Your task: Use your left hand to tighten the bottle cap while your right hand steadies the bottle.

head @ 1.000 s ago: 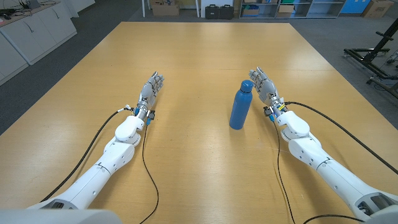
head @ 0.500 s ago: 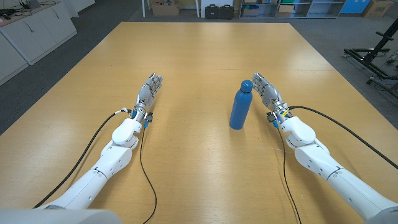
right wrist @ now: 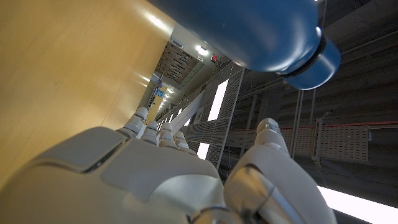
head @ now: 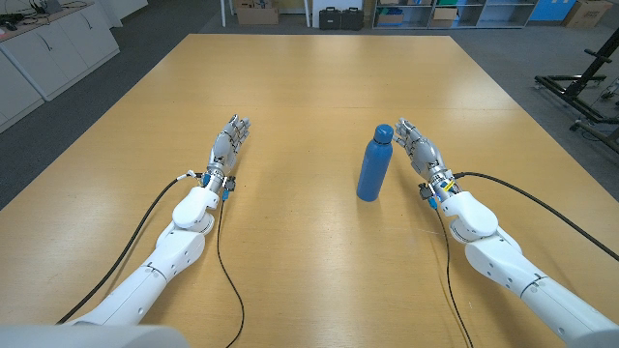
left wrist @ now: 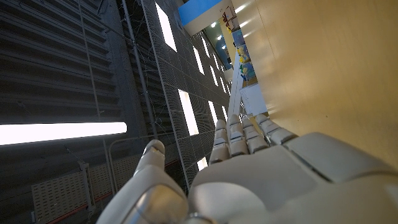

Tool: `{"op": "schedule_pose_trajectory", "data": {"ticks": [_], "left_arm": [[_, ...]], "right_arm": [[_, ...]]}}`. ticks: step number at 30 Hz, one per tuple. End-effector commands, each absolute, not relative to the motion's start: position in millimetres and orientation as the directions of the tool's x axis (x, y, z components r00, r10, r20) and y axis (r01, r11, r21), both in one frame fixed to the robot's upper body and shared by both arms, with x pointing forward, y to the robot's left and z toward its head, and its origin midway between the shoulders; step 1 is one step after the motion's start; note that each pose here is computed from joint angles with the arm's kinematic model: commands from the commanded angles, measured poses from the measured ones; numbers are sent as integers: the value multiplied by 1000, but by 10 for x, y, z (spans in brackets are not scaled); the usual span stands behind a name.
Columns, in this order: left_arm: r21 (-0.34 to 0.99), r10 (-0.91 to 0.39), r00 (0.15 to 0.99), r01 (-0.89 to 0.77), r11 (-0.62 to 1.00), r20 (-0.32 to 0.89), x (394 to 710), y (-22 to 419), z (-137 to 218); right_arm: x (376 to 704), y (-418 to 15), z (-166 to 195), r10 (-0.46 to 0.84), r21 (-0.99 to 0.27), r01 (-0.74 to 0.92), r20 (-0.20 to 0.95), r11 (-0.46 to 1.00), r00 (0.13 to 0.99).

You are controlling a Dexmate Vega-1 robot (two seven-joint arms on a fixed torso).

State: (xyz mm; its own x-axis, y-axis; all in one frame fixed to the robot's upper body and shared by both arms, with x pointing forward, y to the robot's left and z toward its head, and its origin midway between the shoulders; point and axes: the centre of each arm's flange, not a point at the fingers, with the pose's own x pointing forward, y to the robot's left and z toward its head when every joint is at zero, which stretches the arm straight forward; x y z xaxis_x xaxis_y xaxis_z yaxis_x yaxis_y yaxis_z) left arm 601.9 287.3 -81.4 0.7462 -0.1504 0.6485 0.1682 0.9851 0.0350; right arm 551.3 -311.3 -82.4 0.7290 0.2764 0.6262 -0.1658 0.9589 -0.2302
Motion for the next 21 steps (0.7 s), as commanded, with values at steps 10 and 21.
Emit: {"op": "schedule_pose_trajectory", "data": {"ticks": [10, 21], "left_arm": [[33, -157, 745, 179, 983, 649, 6057, 2822, -787], [31, -161, 742, 185, 982, 651, 6072, 2800, -782]], "right_arm": [[5170, -3153, -1031, 267, -238, -144, 643, 961, 718], [5008, -3084, -1138, 273, -277, -115, 642, 954, 716]]}}
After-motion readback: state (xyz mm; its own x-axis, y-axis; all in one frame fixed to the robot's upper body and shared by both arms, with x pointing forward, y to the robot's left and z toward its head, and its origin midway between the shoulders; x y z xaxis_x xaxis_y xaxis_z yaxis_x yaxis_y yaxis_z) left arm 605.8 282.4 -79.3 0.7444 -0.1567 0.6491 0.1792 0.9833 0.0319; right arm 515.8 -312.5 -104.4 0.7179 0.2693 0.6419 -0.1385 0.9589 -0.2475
